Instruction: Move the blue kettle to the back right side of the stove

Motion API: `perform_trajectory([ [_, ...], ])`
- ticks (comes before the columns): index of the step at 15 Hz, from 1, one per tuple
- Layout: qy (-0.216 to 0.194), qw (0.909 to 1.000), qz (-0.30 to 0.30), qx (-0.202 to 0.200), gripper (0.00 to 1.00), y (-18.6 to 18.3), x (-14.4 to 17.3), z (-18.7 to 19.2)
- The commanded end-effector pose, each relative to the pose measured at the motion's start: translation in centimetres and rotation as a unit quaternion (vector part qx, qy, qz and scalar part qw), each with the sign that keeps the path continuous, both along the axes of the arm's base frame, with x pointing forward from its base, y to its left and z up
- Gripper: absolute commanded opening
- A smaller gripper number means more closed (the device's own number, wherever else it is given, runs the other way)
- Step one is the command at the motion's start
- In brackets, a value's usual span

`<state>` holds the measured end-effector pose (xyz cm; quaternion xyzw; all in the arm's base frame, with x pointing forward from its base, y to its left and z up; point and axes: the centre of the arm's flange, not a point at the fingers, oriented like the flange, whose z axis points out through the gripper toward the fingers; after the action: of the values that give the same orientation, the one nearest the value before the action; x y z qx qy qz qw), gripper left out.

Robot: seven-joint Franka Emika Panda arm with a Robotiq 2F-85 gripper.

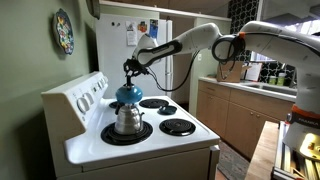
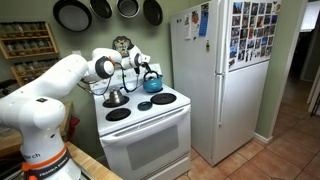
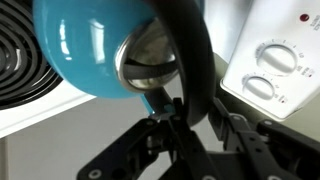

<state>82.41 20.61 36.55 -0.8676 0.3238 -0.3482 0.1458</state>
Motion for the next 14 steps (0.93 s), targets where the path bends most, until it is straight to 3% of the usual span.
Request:
perform_trajectory([
  [1, -0.008, 1.0000, 0.000, -0.001, 0.31, 0.0, 0.1, 0.2],
  [10, -0.030, 0.9995, 0.002, 0.001, 0.31, 0.2, 0.1, 2.2],
  [11, -0.030, 0.9995, 0.002, 0.001, 0.09, 0.2, 0.1, 2.2],
  [12, -0.025, 0.9997, 0.002, 0.007, 0.38, 0.2, 0.0, 2.5],
  [13, -0.021, 0.9997, 0.004, 0.008, 0.51, 0.1, -0.1, 2.8],
  [14, -0.019, 0.9997, 0.004, 0.012, 0.52, 0.1, -0.2, 3.2],
])
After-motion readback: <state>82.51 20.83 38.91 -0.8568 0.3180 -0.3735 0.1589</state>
